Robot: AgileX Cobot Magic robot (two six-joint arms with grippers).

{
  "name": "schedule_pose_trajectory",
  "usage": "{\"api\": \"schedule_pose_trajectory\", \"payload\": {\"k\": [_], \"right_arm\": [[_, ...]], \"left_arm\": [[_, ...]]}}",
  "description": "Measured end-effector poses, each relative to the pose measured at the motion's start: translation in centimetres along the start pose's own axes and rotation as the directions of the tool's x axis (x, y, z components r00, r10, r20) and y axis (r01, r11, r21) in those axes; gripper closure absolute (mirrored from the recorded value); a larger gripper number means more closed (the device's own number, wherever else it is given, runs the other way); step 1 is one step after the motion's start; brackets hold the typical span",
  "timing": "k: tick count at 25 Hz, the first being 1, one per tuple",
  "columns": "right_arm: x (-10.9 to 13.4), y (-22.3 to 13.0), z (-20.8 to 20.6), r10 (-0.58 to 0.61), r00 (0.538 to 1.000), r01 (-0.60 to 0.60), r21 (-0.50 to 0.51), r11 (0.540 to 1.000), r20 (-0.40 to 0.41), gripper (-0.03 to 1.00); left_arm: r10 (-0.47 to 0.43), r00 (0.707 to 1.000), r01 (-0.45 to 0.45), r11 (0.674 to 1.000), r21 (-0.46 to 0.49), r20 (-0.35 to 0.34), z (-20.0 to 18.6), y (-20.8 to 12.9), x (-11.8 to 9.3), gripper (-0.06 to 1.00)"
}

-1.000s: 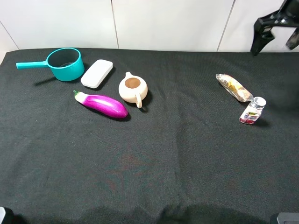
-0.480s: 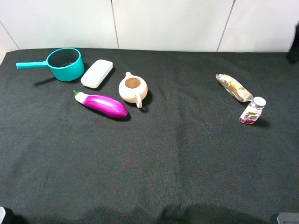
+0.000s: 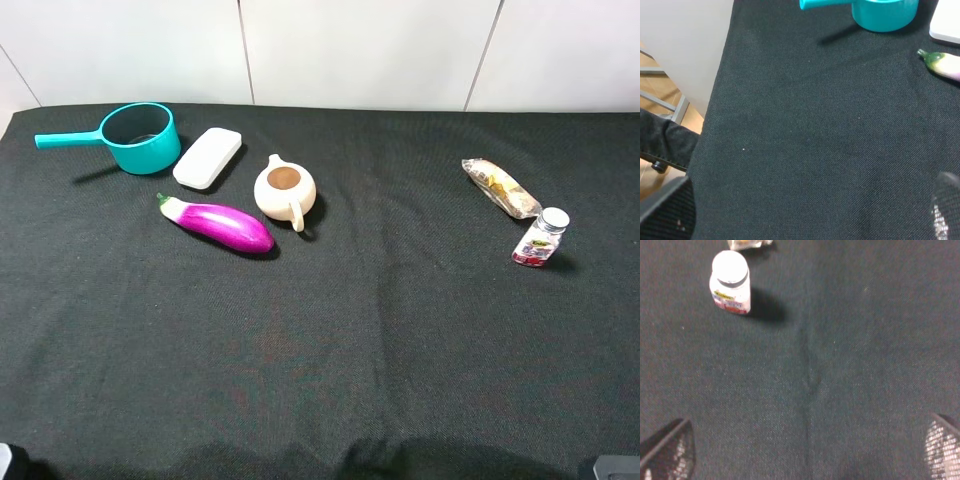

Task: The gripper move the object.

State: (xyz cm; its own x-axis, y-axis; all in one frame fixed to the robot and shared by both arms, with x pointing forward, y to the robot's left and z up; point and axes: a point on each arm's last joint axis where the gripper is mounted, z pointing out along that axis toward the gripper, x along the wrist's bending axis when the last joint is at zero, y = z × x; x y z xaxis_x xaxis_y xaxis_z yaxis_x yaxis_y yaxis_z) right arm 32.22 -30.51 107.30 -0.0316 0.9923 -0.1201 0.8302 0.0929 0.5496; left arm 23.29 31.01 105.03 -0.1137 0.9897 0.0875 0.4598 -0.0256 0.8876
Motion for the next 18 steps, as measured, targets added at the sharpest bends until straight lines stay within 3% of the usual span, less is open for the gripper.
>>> {"api": "schedule_pose_trajectory", "payload": {"k": [8,18], "right_arm": [[0.3,-6.4,-2.3,0.031,0.999,-0.027,-0.277,0.961,0.009,0.27],[0.9,-7.9,-3.5,-0.011,0.999,-0.005,-0.477,0.879,-0.031,0.27]], "left_arm": [[0.000,1.000,0.000,1.000,0.000,0.000,0.0,0.0,0.0,-0.05],[0.000,1.000,0.000,1.000,0.000,0.000,0.0,0.0,0.0,-0.05]]}}
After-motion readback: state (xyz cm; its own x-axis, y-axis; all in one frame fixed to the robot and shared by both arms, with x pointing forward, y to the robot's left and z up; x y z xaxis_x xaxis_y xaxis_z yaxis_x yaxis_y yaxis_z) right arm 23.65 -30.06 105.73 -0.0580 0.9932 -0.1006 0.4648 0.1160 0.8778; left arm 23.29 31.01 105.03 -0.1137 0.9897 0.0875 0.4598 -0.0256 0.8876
